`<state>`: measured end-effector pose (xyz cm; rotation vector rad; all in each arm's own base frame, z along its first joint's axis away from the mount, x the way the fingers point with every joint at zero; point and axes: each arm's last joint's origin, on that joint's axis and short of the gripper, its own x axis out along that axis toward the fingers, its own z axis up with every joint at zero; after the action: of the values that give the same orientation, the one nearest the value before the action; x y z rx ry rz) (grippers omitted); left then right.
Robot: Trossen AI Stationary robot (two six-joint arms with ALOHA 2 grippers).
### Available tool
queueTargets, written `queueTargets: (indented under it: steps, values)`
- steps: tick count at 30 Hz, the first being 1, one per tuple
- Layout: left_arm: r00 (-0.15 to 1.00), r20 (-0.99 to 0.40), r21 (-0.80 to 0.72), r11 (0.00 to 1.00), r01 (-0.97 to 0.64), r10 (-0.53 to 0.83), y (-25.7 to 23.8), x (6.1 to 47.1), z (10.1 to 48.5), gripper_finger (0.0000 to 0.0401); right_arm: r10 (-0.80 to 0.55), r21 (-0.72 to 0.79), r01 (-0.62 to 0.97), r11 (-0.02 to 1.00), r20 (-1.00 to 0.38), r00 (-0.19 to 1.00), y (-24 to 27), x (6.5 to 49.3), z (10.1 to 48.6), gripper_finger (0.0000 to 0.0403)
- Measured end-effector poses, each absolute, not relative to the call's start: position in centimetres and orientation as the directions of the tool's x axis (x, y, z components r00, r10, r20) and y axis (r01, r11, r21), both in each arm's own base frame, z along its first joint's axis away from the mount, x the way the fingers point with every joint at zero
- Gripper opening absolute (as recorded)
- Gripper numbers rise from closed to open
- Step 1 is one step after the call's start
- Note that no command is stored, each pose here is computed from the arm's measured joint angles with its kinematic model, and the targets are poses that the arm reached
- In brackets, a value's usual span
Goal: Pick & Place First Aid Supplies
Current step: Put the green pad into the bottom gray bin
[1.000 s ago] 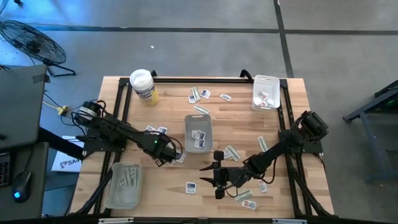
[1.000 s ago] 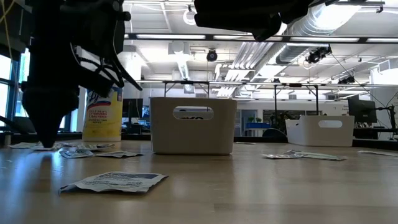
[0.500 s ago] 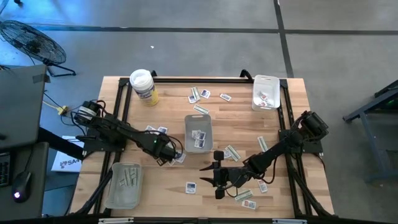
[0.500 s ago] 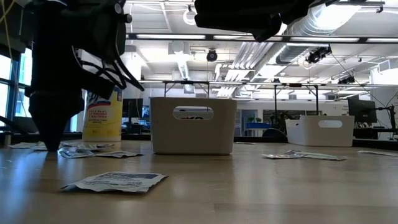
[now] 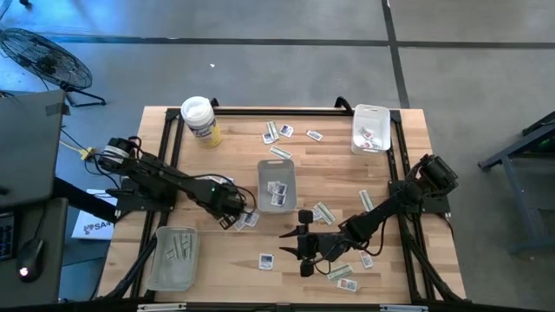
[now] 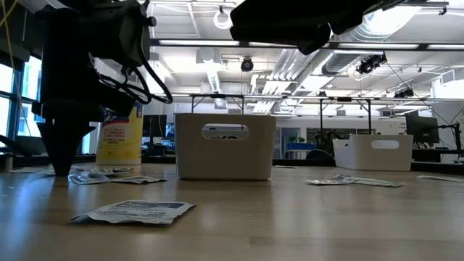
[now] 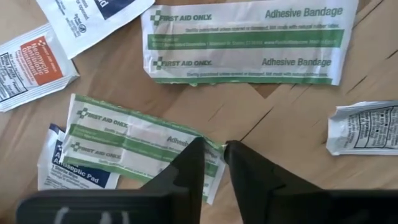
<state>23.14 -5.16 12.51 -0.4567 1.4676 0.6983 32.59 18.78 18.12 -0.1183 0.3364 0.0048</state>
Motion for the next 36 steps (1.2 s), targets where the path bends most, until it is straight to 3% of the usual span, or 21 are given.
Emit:
queueTargets:
  steps: [10, 15, 18, 24, 30, 36]
  values:
    - [-0.024, -0.986, 0.139, 0.735, -0.663, 0.164, -5.3, 23.8, 13.0, 0.0006, -0.015, -0.113, -0.024, 0.993, -0.327, 0.945, 18.8, 32.6, 18.1, 0.0138]
    - [-0.009, -0.972, 0.19, 0.77, -0.609, 0.233, -5.9, 24.9, 14.8, 0.0002, -0.015, -0.114, -0.024, 0.993, -0.328, 0.945, 18.8, 32.6, 18.1, 0.0138]
    - [0.027, -0.97, 0.184, 0.803, -0.567, 0.242, -6.9, 25.9, 16.7, 0.0001, -0.015, -0.115, -0.024, 0.993, -0.331, 0.944, 18.8, 32.6, 18.1, 0.0138]
    - [-0.033, -0.971, 0.224, 0.858, -0.461, 0.236, -10.0, 25.6, 21.4, 0.0, -0.016, -0.111, -0.023, 0.994, -0.334, 0.943, 18.8, 32.6, 18.1, 0.0138]
    - [-0.09, -0.966, 0.259, 0.875, -0.409, 0.244, -14.0, 23.4, 26.5, 0.0, -0.016, -0.112, -0.023, 0.993, -0.335, 0.942, 18.8, 32.6, 18.1, 0.0138]
    - [-0.092, -0.985, 0.173, 0.895, -0.411, 0.148, -19.2, 19.8, 28.9, 0.0, -0.016, -0.112, -0.023, 0.993, -0.336, 0.942, 18.8, 32.6, 18.1, 0.0138]
